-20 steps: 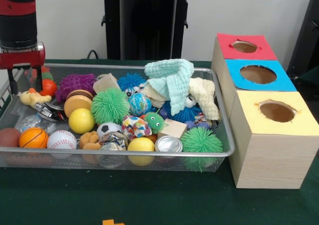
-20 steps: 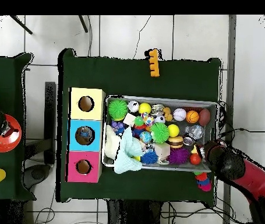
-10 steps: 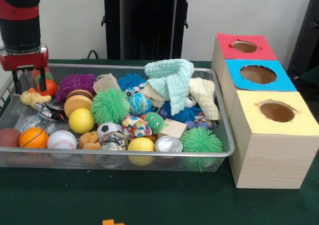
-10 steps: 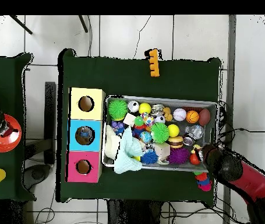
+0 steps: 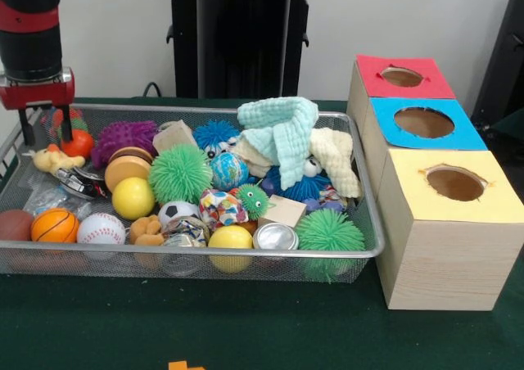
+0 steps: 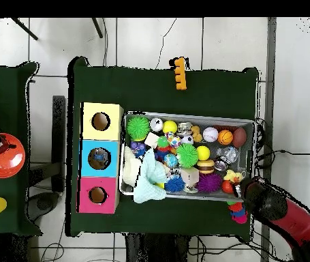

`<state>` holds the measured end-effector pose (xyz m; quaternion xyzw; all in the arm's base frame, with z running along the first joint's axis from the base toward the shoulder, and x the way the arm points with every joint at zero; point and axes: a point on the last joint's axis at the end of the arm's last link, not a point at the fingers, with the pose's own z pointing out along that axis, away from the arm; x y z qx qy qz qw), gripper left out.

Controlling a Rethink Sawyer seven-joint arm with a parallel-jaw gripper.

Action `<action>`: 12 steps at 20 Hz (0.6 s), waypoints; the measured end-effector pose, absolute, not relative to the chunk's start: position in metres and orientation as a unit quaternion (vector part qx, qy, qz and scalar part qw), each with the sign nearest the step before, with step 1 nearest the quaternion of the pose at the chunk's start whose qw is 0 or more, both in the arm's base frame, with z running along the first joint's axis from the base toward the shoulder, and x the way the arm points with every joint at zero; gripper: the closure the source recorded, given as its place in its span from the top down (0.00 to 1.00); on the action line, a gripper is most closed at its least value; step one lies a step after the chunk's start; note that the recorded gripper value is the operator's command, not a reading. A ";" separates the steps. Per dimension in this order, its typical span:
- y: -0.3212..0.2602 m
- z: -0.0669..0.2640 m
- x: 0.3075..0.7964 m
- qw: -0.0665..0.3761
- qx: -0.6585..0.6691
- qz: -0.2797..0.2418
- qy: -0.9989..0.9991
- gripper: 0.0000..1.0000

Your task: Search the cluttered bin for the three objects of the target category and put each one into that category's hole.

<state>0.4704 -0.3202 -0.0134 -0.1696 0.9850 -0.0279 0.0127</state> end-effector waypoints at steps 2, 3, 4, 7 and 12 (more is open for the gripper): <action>-0.319 -0.012 0.468 0.012 -0.169 -0.028 0.985 1.00; -0.319 -0.012 0.468 0.012 -0.169 -0.028 0.985 1.00; -0.319 -0.012 0.467 0.012 -0.169 -0.028 0.985 1.00; -0.318 -0.012 0.466 0.009 -0.170 -0.028 0.985 1.00; -0.312 -0.011 0.472 0.010 -0.173 -0.027 0.985 1.00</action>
